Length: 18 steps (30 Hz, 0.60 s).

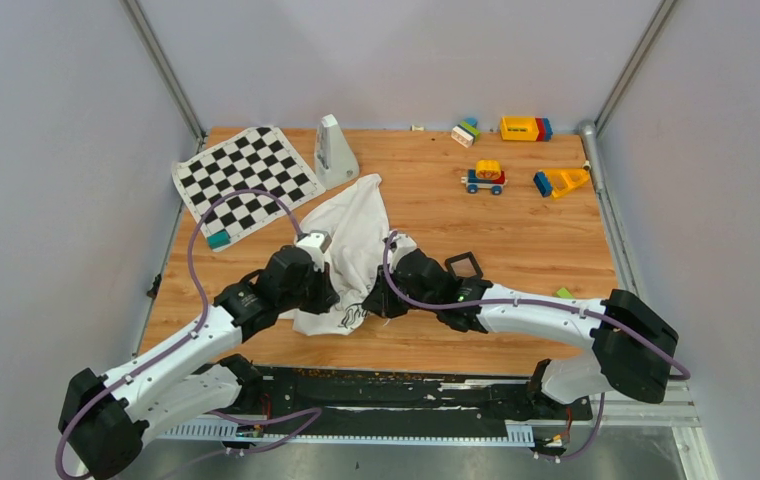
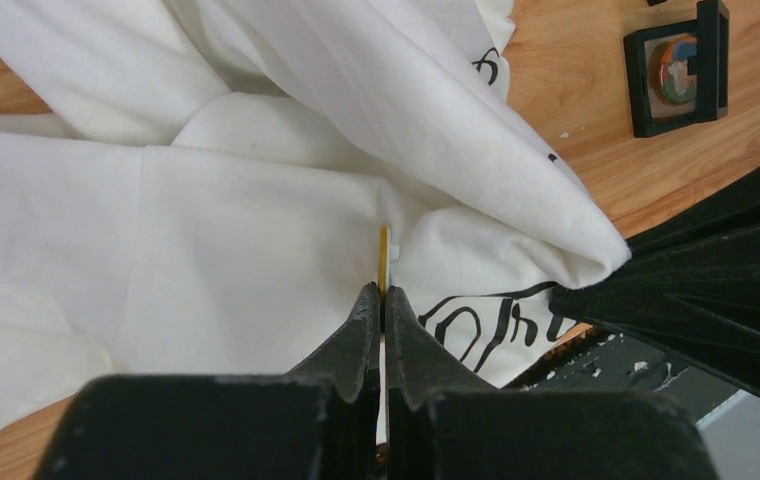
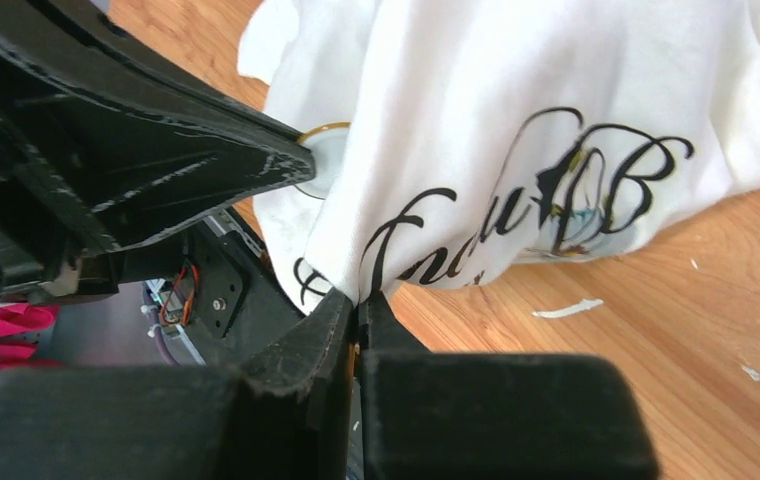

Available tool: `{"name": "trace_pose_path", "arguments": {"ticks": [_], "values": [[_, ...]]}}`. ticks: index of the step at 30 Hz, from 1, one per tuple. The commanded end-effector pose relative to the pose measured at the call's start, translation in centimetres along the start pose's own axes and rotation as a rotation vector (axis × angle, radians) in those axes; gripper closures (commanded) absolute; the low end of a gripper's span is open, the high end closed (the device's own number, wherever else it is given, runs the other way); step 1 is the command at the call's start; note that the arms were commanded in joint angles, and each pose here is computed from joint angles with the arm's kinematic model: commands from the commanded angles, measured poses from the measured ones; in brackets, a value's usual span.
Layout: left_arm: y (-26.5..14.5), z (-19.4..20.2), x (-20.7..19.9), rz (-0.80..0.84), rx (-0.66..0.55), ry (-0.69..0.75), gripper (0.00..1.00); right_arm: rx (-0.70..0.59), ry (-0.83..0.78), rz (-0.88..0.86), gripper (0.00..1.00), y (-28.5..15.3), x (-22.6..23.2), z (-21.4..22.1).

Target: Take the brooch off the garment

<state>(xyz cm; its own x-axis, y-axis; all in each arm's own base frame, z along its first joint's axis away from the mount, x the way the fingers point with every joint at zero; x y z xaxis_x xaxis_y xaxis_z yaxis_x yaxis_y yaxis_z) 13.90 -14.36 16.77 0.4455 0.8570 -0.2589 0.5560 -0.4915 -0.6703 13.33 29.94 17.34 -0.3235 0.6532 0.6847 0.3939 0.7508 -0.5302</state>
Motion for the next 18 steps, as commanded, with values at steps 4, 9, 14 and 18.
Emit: {"name": "trace_pose_path", "arguments": {"ticks": [4,9,14,18], "values": [[-0.9,-0.4,-0.4,0.05,-0.042,-0.03,1.0,-0.057,0.018,0.065,0.89,-0.1,-0.3,-1.5],[-1.3,-0.8,-0.7,0.075,-0.006,-0.038,1.0,-0.083,-0.013,0.059,0.96,-0.7,0.1,-2.9],[-1.4,-1.3,-1.2,0.098,0.031,-0.054,1.0,-0.091,-0.061,0.057,0.98,-0.9,1.1,-3.9],[-1.6,-1.9,-1.5,0.113,-0.002,-0.066,1.0,-0.095,-0.055,0.041,0.98,-1.1,1.5,-4.1]]}}
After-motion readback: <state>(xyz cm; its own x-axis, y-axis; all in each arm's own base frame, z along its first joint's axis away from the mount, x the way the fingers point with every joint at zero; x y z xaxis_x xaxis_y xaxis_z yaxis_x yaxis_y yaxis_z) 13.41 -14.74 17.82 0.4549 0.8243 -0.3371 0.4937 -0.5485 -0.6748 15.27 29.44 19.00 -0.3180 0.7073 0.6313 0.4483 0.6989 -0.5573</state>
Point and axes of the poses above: each gripper's point midway between its finger pads, its own y axis out along the fingers, its own x axis along the line the jaws close on, z = x × y, the point moved 9 cm from there along -y, back along the fingers, and after that the axes turned 9 degrees about y, right-handed, at the moved point
